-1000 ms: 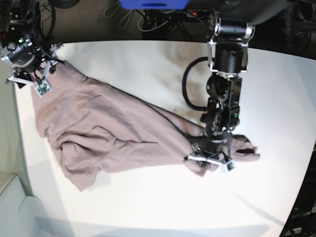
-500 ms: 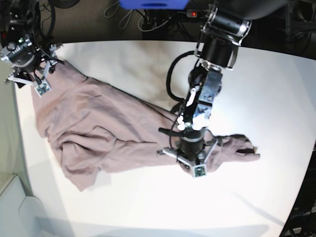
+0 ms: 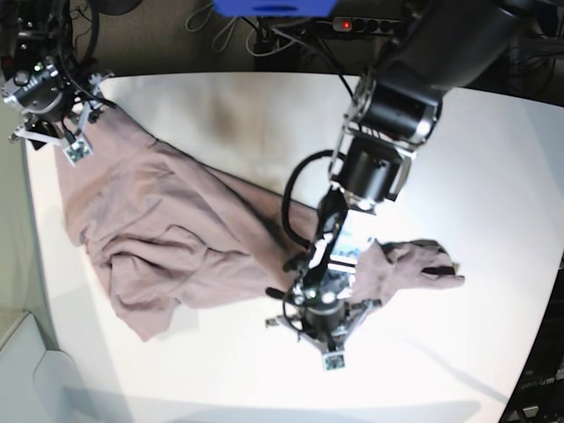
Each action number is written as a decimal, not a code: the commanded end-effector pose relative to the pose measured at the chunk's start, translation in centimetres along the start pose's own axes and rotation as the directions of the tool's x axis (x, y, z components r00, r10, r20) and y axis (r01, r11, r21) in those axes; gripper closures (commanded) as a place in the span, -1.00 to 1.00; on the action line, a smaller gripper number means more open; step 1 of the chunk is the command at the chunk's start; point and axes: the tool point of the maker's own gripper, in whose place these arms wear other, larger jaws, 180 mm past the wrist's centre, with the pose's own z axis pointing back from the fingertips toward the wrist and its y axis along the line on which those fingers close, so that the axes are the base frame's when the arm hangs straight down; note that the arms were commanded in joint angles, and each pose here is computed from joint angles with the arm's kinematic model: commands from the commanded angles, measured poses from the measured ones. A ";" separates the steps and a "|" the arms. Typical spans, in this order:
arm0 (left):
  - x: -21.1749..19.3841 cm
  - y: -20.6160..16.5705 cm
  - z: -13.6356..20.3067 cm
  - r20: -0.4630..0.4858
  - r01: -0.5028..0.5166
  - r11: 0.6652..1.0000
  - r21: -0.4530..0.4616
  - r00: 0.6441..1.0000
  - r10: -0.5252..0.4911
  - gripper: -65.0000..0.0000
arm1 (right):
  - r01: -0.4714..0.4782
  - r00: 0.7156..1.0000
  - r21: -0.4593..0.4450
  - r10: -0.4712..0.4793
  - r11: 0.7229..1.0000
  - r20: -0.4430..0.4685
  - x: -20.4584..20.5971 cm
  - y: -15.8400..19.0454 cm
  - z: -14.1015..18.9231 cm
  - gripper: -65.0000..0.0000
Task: Layout the t-shirt on the table in an organized manner, then fold the t-shirt properly
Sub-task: 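Grasp the shirt body near the sleeve with the left gripper, then drag the grasped fabric toward the collar with the left gripper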
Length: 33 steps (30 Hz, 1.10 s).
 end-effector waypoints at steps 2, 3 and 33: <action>3.7 -0.6 -0.3 0.075 0.007 1.000 0.004 0.997 -0.007 0.99 | -0.004 1.000 -0.030 0.004 1.000 0.026 0.7 -1.0 0.4 -0.21; 4.0 -0.6 -0.4 0.076 0.011 1.000 0.008 0.997 -0.012 0.99 | -0.004 1.000 -0.030 0.004 1.000 0.026 0.7 -1.0 0.4 -0.21; 0.8 3.7 -1.5 0.048 -0.052 0.995 0.088 0.998 0.047 -0.01 | 0.014 1.000 -0.050 -0.013 0.999 0.020 0.2 -1.7 0.7 -0.20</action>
